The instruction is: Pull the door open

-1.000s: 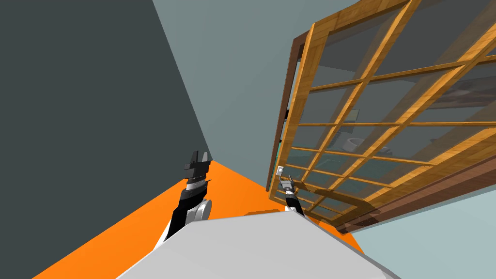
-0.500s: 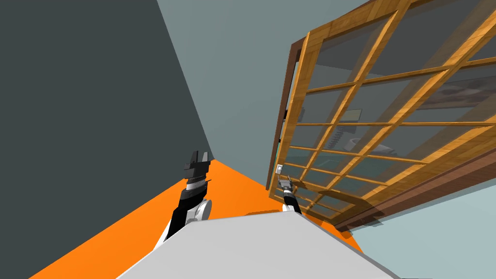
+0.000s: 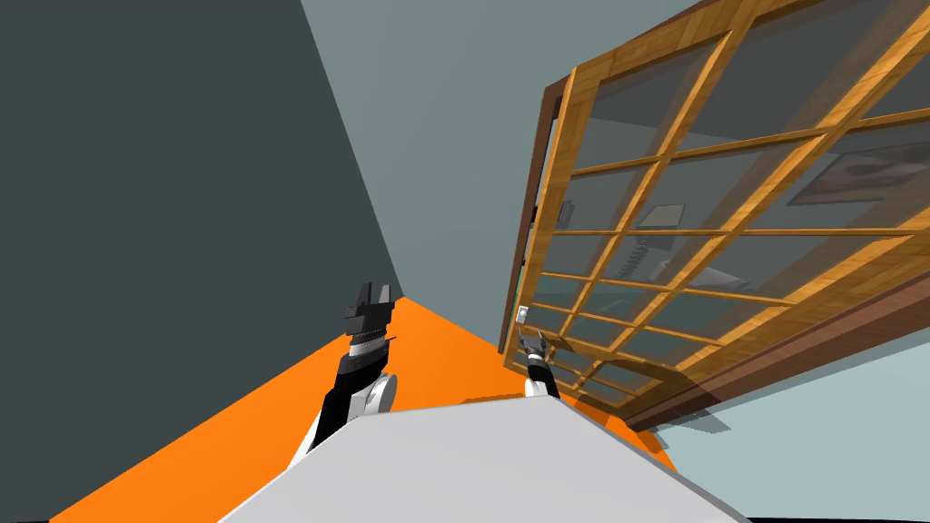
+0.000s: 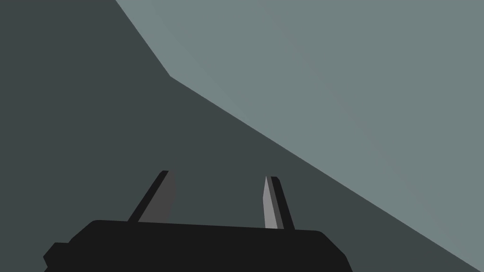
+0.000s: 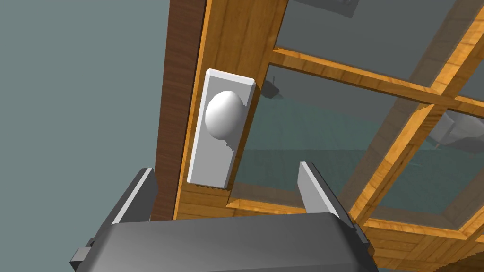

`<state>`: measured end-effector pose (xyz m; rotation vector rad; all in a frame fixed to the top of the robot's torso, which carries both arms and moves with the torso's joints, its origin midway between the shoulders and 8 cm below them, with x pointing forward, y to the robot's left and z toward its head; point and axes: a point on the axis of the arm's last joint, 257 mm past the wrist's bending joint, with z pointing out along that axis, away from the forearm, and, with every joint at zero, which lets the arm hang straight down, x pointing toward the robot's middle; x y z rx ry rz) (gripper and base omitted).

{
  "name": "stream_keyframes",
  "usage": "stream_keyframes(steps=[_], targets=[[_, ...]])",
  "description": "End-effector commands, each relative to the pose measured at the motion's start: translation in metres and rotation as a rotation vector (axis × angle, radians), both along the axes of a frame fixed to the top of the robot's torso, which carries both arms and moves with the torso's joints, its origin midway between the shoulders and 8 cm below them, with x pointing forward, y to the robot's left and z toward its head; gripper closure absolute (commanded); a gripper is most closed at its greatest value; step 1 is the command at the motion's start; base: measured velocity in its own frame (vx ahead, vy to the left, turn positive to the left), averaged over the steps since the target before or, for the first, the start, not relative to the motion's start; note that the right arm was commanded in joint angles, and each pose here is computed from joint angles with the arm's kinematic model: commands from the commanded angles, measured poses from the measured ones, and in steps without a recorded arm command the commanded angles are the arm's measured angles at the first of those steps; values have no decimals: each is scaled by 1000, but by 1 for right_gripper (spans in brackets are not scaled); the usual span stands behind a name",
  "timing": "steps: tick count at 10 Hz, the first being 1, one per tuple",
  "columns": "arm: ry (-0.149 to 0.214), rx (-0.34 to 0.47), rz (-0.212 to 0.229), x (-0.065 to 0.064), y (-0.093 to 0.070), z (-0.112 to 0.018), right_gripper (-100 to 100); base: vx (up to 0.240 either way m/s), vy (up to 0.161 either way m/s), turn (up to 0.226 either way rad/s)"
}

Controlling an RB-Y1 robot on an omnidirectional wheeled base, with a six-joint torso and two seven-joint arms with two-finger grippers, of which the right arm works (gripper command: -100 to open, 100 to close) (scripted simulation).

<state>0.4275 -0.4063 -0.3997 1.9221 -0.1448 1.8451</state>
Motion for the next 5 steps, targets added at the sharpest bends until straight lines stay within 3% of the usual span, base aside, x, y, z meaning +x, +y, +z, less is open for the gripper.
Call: stream_keyframes(steps=[1, 5], targets=[[-17, 41, -2, 1, 1, 1, -100, -58, -14, 20], [-77, 197, -10, 6, 10, 0, -100, -64, -5, 29]])
